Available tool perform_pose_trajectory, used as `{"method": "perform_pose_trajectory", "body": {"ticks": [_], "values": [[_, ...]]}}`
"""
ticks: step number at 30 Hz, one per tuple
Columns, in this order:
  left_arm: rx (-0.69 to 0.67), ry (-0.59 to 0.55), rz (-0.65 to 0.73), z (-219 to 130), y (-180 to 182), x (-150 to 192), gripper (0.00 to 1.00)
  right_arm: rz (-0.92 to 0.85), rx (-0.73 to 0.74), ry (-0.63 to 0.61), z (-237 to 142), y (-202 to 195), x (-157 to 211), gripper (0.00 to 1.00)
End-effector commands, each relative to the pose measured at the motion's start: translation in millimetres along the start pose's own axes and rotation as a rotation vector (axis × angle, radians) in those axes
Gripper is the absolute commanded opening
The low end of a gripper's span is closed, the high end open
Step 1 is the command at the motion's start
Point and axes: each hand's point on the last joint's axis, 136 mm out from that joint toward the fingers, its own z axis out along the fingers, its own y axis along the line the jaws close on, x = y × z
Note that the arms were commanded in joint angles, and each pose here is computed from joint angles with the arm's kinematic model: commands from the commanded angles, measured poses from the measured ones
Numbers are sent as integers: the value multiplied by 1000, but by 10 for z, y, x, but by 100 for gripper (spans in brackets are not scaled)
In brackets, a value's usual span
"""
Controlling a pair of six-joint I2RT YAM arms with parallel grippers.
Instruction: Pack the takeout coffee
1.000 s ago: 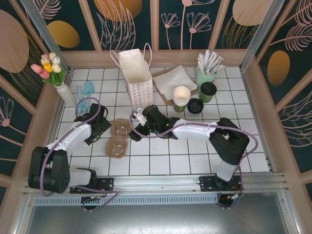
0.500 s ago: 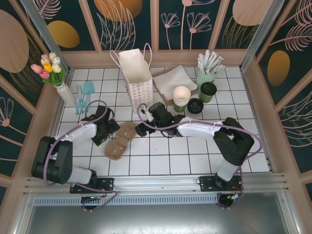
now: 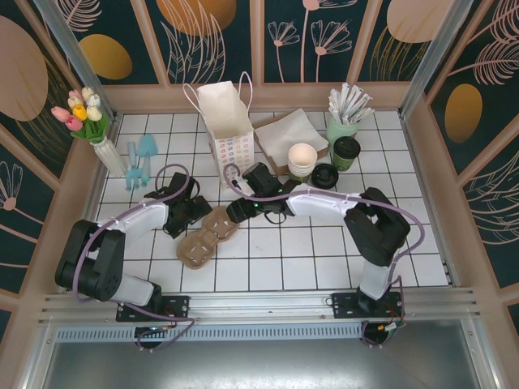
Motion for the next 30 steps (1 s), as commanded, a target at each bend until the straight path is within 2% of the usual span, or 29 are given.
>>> {"method": "perform_pose_trajectory", "body": {"ticks": [1,7,15,25,30], "values": [[102,-4,12,-106,-275,-42,99,0,-12,79,151,15,90,66],[107,-8,20,-118,-290,-55,98,4,27,114,381,-82,44,56],[103,-35,55,-214,-355,-144,99,19,37,109,258,-88,70,30],[174,-192,125,-617,-658,-506,98,194,192,91,-324,-595,477,23],[295,-248,141,-888,-901,-599,98,268,283,118,-584,-921,834,22]]}}
